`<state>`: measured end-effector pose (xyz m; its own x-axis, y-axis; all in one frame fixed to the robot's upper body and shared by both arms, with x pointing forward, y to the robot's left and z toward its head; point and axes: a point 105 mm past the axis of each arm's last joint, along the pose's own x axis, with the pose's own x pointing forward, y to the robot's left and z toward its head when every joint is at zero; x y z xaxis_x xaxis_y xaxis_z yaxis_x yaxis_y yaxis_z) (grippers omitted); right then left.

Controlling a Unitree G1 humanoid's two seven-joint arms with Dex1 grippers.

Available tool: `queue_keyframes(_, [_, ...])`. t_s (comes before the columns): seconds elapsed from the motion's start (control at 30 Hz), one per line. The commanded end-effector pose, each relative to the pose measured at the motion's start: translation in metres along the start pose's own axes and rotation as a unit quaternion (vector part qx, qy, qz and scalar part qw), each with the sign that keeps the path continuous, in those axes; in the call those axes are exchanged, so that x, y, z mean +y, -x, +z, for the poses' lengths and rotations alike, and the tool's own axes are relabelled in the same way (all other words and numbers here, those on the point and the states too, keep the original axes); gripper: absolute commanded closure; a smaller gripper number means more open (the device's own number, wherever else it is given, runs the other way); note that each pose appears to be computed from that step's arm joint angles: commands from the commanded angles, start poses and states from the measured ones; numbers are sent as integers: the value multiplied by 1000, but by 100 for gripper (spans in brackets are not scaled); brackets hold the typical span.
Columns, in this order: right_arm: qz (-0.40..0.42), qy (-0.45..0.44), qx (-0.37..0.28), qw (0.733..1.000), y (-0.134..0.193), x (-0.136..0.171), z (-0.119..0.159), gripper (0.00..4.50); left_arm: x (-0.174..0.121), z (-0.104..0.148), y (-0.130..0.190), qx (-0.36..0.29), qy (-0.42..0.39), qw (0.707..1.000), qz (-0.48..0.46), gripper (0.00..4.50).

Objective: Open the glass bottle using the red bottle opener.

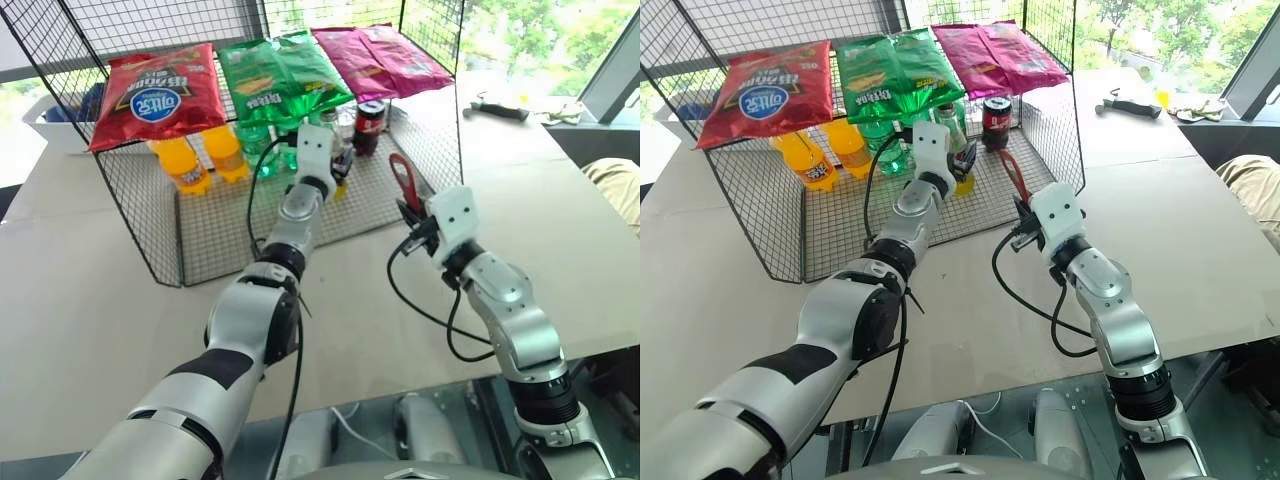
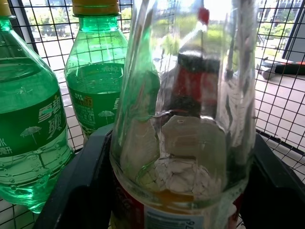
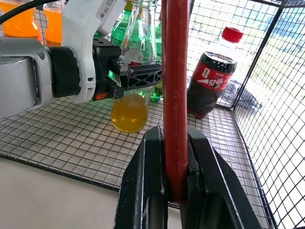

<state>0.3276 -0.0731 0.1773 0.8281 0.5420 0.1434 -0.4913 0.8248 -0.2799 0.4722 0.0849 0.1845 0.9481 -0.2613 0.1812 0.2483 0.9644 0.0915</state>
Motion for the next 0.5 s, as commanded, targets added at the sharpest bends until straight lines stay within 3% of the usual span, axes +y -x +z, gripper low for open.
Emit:
queue_keyframes(0.03, [-6,14,-39,999,1,-2,20,450,-5,11,-2,-20,18,999,-28,190])
queue_keyframes(0.27, [-12,16,-41,999,0,-6,21,450,-12,9,15,-39,32,993,-103,190])
queue_keyframes(0.5, [-14,18,-46,999,-2,-14,22,450,-20,13,55,-34,13,984,-176,190])
